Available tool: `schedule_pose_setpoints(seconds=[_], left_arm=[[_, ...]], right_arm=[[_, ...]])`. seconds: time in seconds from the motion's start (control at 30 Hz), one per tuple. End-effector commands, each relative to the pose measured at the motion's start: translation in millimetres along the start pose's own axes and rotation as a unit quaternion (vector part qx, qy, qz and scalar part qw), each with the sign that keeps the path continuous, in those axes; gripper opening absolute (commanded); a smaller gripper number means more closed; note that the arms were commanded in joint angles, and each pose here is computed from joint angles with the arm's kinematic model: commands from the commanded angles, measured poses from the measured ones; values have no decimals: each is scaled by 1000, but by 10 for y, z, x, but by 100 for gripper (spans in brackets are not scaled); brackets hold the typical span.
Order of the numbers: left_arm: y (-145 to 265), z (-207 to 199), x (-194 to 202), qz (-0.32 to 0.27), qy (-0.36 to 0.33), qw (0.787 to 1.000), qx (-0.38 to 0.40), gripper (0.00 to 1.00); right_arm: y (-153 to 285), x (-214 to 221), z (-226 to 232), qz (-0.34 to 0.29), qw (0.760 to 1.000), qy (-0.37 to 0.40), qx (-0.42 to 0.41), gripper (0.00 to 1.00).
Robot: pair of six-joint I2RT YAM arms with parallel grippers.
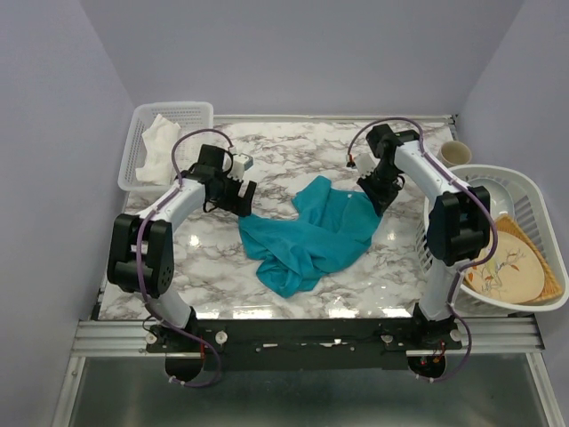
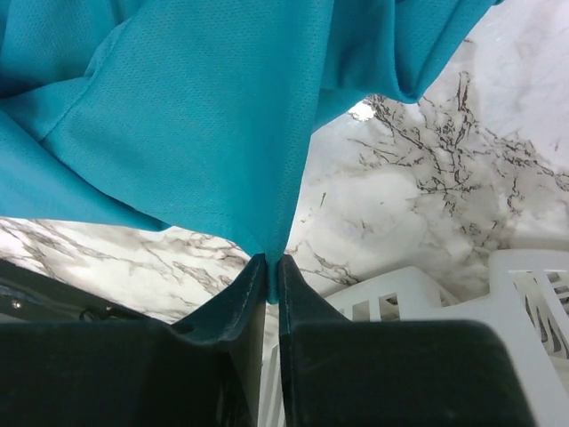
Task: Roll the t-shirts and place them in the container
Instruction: Flatten out the T-shirt at the center of the board.
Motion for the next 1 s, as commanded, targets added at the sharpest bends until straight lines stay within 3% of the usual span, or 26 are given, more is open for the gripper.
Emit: schedule_pose_setpoints(seconds=[0.0,0.13,0.47,0.6,0.73,0.97], left_arm=[[-116,69,51,23,16,999,-27,94],[-151,18,287,69,41,997,-15,90],[-267,-304,353,85,63,991,85,64],[-274,-339,448,99,84,988,87,60],[-266,-345,514,108,91,987,82,51],[-191,-299,599,112,89,988,52,50]], right_arm=[[-4,44,63,9,1000,-4,-24,10],[9,-17,49,1,1000,-5,-26,0],[119,-85,42,-17,1000,-1,-24,0],[108,-95,47,-22,999,-3,-25,0],[127,-127,25,-28,999,-3,-19,0],[121,-170,18,-31,999,-2,-24,0]])
Point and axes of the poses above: each gripper's point midway between its finger pads, its own y axis back along the fingers, its own z axis along the line the jaws close on, x = y × z, the point moved 5 cm from there along y, back along the fingers, and after that the axes turned 4 degrees about y, right-handed, at the moved point
